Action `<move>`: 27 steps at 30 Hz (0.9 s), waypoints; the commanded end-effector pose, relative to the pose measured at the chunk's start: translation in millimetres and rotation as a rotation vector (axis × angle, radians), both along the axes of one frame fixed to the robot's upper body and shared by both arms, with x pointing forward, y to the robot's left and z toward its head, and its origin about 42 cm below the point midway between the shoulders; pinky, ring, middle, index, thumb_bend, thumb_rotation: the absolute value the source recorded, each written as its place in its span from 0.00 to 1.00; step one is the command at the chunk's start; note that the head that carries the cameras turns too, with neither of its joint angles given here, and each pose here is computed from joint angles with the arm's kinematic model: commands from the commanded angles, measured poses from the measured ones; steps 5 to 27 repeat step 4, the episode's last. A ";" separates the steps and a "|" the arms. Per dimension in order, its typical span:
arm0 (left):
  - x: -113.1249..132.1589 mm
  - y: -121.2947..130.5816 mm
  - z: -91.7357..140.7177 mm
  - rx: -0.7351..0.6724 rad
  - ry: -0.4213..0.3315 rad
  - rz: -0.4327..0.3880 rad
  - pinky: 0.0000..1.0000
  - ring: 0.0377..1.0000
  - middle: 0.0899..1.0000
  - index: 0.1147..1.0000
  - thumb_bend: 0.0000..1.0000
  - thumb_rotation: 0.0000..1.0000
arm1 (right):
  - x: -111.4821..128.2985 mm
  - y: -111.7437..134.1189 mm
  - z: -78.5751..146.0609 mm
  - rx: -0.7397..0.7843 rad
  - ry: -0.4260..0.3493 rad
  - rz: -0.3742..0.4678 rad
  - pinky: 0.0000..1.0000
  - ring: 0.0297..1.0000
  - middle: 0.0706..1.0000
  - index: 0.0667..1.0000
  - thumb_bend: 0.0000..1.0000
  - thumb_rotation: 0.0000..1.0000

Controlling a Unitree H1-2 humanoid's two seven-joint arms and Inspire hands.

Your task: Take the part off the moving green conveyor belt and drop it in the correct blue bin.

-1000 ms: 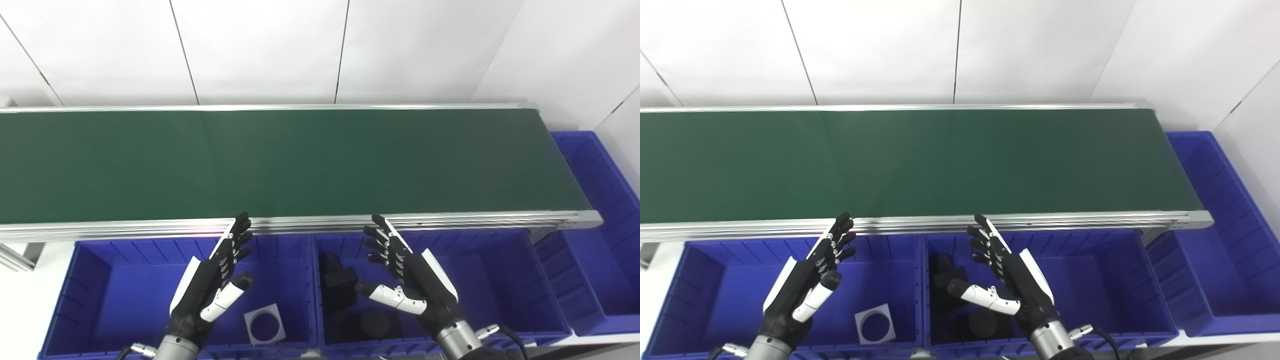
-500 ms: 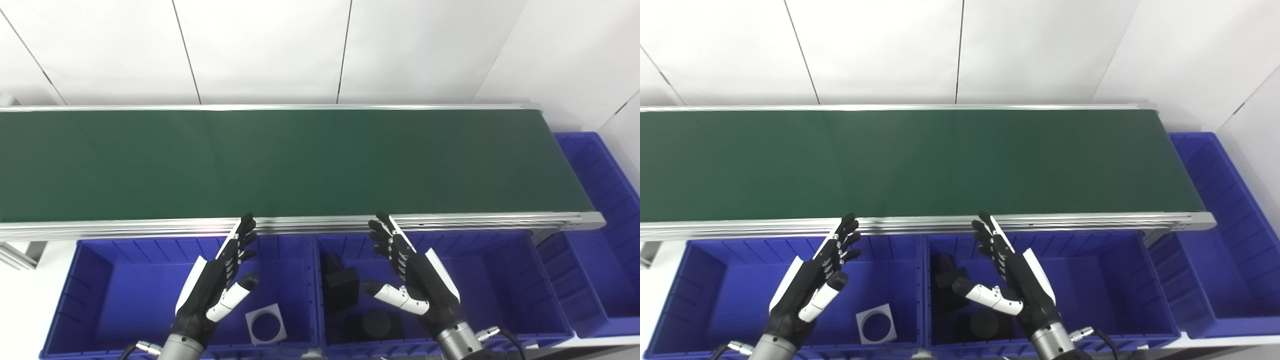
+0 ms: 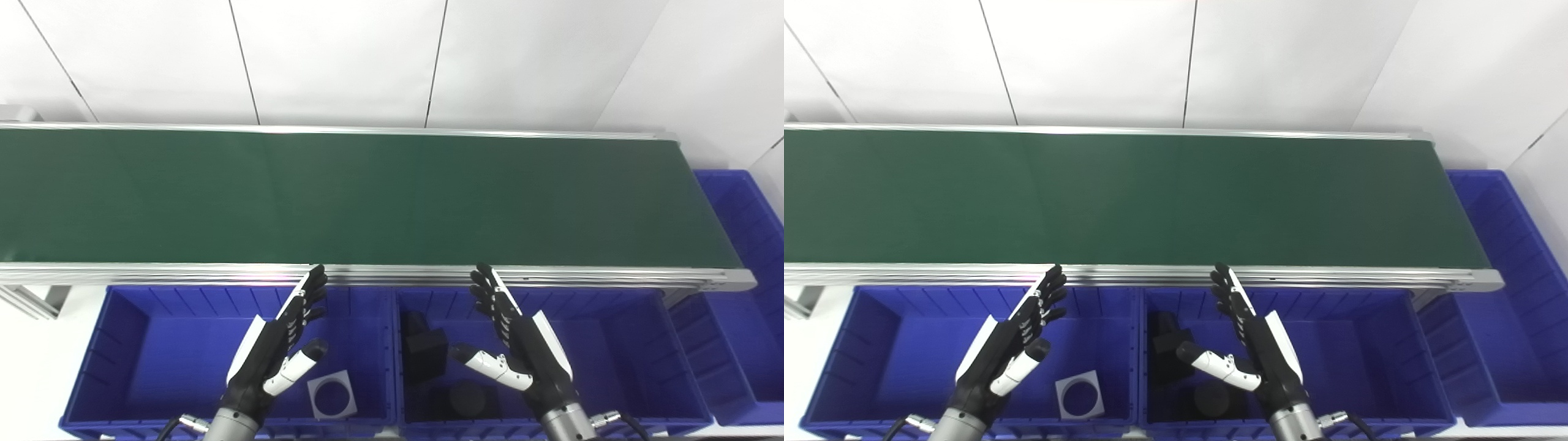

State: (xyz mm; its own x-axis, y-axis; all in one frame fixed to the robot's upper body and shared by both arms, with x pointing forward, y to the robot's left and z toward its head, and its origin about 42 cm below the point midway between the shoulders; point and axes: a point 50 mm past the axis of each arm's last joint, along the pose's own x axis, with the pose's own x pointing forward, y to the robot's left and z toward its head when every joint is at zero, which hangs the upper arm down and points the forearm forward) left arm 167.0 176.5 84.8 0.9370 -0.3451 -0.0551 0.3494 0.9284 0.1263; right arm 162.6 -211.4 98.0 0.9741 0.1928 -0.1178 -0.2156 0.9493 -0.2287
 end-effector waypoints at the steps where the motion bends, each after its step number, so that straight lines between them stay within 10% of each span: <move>1: 4.9 -3.7 8.6 -0.021 -0.066 0.005 0.90 0.95 0.97 0.97 0.80 0.86 | 3.1 2.1 9.5 -0.004 -0.081 0.000 0.92 0.96 0.99 1.00 0.85 0.59; 27: 6.0 -3.9 8.0 -0.017 -0.075 0.003 0.89 0.95 0.97 0.97 0.80 0.87 | 3.4 2.2 8.9 -0.010 -0.073 -0.001 0.92 0.97 0.99 1.00 0.85 0.59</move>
